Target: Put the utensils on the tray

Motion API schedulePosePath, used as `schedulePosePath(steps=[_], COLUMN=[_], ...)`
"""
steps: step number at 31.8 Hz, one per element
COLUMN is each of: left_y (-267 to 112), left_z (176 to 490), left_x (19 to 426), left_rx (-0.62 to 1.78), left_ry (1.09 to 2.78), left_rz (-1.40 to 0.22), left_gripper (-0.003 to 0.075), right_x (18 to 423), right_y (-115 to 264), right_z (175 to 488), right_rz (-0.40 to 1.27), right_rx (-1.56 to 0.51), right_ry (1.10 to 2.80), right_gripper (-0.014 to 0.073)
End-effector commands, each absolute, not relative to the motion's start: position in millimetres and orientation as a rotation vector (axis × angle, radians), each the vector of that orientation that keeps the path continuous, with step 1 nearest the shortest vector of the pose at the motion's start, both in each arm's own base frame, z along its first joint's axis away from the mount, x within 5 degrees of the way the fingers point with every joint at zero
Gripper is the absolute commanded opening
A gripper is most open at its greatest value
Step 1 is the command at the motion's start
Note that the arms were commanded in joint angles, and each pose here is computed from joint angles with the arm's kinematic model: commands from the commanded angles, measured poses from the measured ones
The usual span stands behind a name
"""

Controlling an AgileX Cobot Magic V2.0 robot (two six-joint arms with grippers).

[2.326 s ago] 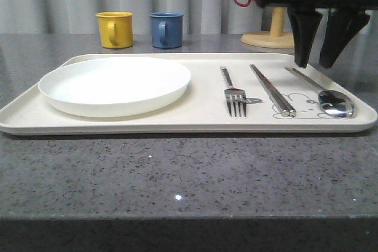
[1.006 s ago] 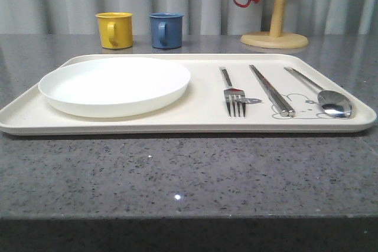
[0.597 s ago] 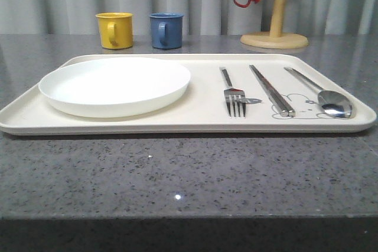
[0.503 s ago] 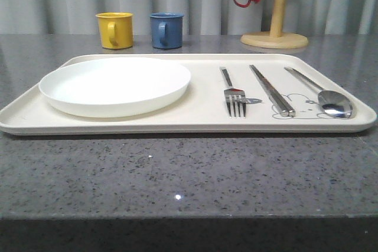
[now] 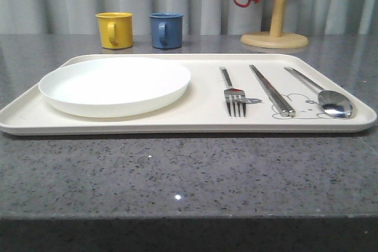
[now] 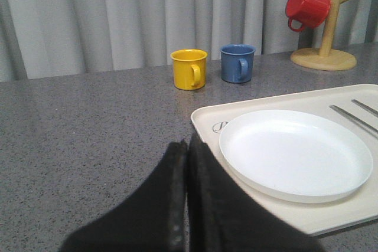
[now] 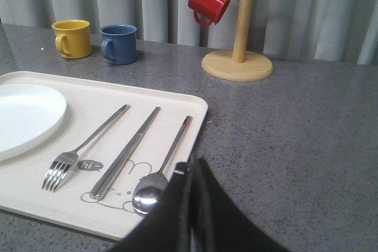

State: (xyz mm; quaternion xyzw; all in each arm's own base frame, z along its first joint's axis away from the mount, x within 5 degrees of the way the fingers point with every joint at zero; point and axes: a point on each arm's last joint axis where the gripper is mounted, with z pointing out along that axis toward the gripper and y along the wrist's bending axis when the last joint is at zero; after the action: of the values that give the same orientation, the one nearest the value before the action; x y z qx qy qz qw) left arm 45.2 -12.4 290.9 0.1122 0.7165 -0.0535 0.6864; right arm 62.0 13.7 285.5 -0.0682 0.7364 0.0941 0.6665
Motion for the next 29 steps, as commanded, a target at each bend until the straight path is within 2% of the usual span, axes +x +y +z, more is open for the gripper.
schedulePosePath(steps=[1, 16, 29], left_y=[-12.1, -11.3, -4.6], left_z=[307.3, 300.2, 246.5], left_x=[44.4, 42.9, 42.7], left_rx=[0.222, 0.219, 0.109], left_ry=[1.509, 1.511, 1.541], left_rz=[-0.14, -0.129, -0.011], left_gripper=[-0.0018, -0.0018, -0.0018], right_x=[62.0, 62.0, 62.0], right_y=[14.3, 14.3, 14.3], right_z=[300.4, 300.4, 300.5], right_rz=[0.206, 0.206, 0.206], right_rx=[-0.171, -0.171, -0.171], right_ry=[1.56, 1.56, 1.559], right_gripper=[-0.0073, -0.0073, -0.0073])
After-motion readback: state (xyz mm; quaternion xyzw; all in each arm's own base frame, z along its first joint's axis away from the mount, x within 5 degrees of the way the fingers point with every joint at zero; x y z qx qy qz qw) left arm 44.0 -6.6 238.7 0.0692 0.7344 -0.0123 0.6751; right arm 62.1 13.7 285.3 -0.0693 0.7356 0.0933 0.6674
